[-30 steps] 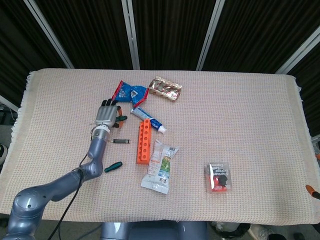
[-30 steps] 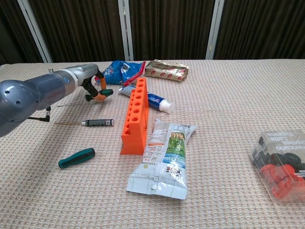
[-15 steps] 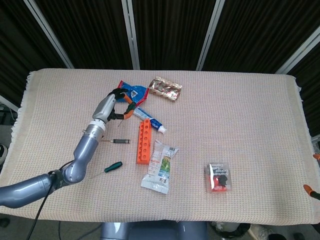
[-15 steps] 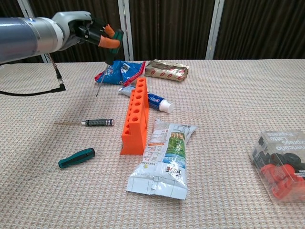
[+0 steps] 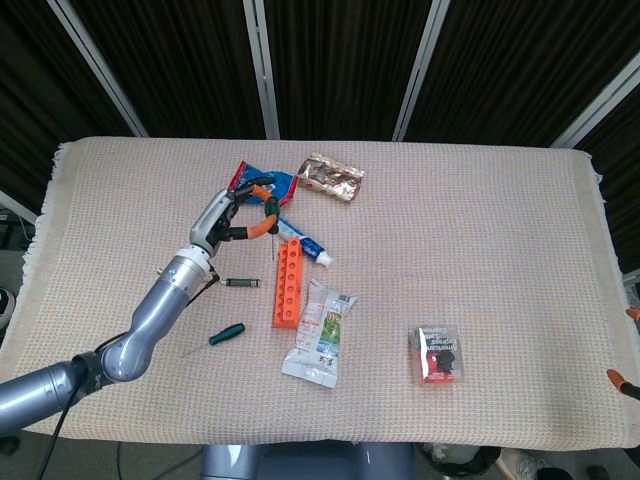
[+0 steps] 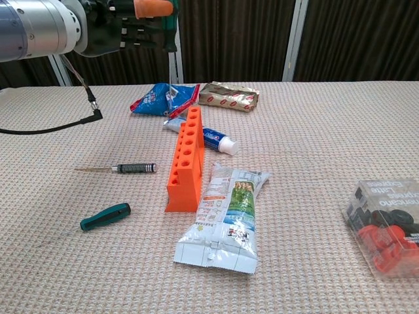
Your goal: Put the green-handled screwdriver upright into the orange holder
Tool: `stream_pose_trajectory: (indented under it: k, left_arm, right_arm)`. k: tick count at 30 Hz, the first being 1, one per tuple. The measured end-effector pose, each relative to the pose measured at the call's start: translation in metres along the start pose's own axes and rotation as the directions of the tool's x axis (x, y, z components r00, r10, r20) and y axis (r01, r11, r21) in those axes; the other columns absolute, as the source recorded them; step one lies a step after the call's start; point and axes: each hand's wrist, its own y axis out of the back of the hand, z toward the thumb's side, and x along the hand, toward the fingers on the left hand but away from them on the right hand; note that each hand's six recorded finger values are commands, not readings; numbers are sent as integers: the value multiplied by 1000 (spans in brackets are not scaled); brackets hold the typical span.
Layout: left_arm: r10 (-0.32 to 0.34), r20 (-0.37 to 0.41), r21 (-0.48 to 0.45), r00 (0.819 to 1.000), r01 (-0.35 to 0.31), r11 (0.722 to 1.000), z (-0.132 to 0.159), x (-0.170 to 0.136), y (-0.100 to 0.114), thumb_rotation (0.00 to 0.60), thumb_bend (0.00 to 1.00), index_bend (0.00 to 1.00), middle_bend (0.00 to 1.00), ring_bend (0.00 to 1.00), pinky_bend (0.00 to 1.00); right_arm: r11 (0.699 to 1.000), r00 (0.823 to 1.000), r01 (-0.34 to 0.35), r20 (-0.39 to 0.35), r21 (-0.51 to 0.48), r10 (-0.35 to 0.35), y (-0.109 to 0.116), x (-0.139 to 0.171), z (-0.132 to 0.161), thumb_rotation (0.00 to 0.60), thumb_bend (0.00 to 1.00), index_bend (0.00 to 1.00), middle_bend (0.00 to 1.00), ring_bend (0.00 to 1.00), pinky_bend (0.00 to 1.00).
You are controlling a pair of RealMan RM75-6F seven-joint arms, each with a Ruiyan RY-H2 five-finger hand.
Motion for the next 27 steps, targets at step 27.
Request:
stream_pose_trajectory:
  k: [27]
  left_arm:
    - [-8,2,0,1000,8,1000,-18,17,-22,564,587,613,127,0,34]
  right_arm:
    - [1000,1000,9,22,-1,-9,4,4,-9,600,0,224,202,30,222]
